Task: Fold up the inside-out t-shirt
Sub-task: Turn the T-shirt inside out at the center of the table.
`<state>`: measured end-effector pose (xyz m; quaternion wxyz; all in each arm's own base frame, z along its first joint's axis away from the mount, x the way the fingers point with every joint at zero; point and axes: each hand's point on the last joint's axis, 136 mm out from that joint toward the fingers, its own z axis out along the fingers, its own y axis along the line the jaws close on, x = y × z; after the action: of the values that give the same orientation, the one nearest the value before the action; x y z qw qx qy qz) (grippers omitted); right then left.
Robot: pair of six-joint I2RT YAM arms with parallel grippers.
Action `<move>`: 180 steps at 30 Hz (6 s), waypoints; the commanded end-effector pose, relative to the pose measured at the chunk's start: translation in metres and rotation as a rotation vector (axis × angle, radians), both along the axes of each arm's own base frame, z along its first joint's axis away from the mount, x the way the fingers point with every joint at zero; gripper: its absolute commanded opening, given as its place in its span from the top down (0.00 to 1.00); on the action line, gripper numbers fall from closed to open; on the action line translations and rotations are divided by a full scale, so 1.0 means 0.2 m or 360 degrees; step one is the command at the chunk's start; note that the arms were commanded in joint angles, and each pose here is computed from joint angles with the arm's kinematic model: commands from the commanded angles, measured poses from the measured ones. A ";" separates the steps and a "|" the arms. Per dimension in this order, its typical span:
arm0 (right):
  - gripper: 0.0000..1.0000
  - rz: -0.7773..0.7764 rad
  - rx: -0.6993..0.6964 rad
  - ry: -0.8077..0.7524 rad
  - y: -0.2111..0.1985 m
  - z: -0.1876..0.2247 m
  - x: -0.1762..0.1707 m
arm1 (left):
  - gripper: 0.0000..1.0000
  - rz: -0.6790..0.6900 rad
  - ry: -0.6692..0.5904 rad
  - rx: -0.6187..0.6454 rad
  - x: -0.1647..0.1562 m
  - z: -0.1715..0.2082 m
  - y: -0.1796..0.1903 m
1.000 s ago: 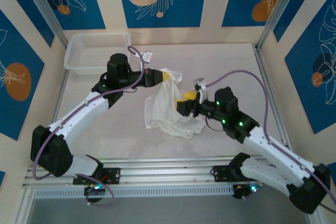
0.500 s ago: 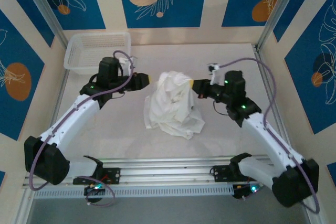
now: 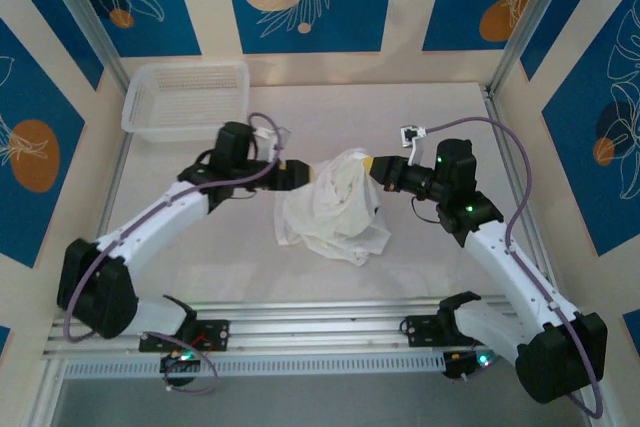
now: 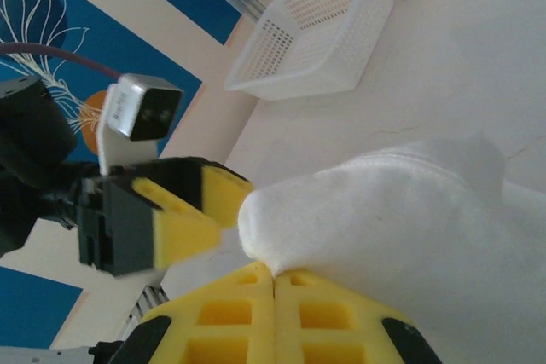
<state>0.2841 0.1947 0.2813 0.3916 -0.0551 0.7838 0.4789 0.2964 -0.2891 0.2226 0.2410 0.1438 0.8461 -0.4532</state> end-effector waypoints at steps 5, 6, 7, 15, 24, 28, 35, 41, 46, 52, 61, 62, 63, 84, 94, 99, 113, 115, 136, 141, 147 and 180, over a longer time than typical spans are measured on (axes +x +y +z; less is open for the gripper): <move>1.00 0.0053 0.0058 -0.0052 0.03 0.09 -0.04 | 0.34 -0.0164 0.0123 -0.0063 0.08 -0.25 -0.27; 1.00 0.0042 0.0049 -0.0044 0.02 0.08 -0.04 | 0.34 -0.0140 0.0157 -0.0032 0.10 -0.30 -0.27; 1.00 0.0019 0.0039 -0.0030 0.01 0.06 -0.04 | 0.40 -0.0101 0.0195 -0.0022 0.12 -0.35 -0.26; 1.00 -0.0376 -0.0173 0.0374 -0.30 -0.55 -0.19 | 1.00 0.0166 0.0196 -0.0363 0.29 -0.18 -0.04; 0.87 -0.0453 -0.0167 0.0489 -0.35 -0.86 -0.50 | 1.00 0.0031 -0.0020 -0.0256 0.19 0.05 -0.01; 0.49 -0.0178 -0.0168 -0.0093 -0.21 -0.48 -0.47 | 1.00 -0.0113 -0.0050 -0.0225 0.11 0.10 -0.06; 0.36 0.0233 -0.0606 -0.0544 0.13 -0.35 -0.33 | 1.00 -0.0242 -0.0160 -0.0176 0.00 0.23 -0.13; 0.41 0.0133 -0.0738 -0.0379 0.28 -0.42 -0.03 | 1.00 -0.0216 -0.0176 -0.0132 -0.02 0.24 -0.11; 0.94 -0.0002 -0.0726 -0.0101 0.20 -0.48 0.07 | 1.00 -0.0102 -0.0200 0.0078 0.01 0.17 -0.02; 1.00 0.0351 -0.0415 -0.0052 0.33 -0.33 -0.14 | 1.00 0.0004 -0.0183 0.0196 0.10 0.07 0.03; 1.00 0.0430 -0.0030 -0.0051 0.31 -0.03 -0.20 | 0.60 0.0231 -0.0137 0.0655 0.24 -0.29 0.21; 1.00 0.0408 -0.0029 -0.0041 0.30 -0.03 -0.19 | 0.54 0.0212 -0.0137 0.0616 0.22 -0.28 0.20; 1.00 0.0383 -0.0031 -0.0025 0.29 -0.04 -0.17 | 0.49 0.0209 -0.0143 0.0584 0.20 -0.27 0.20; 1.00 0.0368 -0.0028 0.0078 0.26 -0.04 -0.07 | 0.54 -0.0212 -0.0837 0.0410 -0.08 0.01 -0.13; 1.00 0.0303 -0.0059 0.0114 0.22 -0.04 -0.07 | 0.94 0.0004 -0.0775 0.0522 0.20 -0.05 -0.18; 1.00 -0.0202 -0.0132 0.0419 -0.13 -0.32 0.13 | 1.00 -0.0439 -0.0420 -0.0299 -0.06 0.35 -0.31; 0.70 -0.0306 -0.0500 0.0170 -0.14 -0.38 -0.03 | 1.00 -0.0335 -0.0003 -0.0176 -0.10 0.31 -0.22; 0.59 -0.0309 -0.0480 0.0086 -0.14 -0.35 -0.11 | 1.00 -0.0335 -0.0006 -0.0138 -0.09 0.26 -0.21; 0.96 -0.0009 -0.0995 0.0474 0.08 -0.72 -0.24 | 0.28 -0.0653 0.0010 0.0362 -0.31 -0.44 -0.28; 1.00 0.0098 -0.0724 0.0441 0.13 -0.55 -0.27 | 0.31 -0.0662 0.0029 0.0419 -0.29 -0.52 -0.29; 1.00 0.0126 -0.0532 0.0443 0.13 -0.44 -0.28 | 0.98 -0.0635 -0.0021 0.0249 -0.24 -0.40 -0.38; 0.55 0.0083 -0.1164 -0.0316 0.14 -0.56 -0.10 | 1.00 -0.0454 0.0020 -0.0133 -0.17 0.15 -0.32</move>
<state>0.2556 0.2129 0.1459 0.3788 -0.2551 0.8758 0.1560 0.2573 -0.3575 0.2354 0.1526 0.2480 0.8036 -0.5191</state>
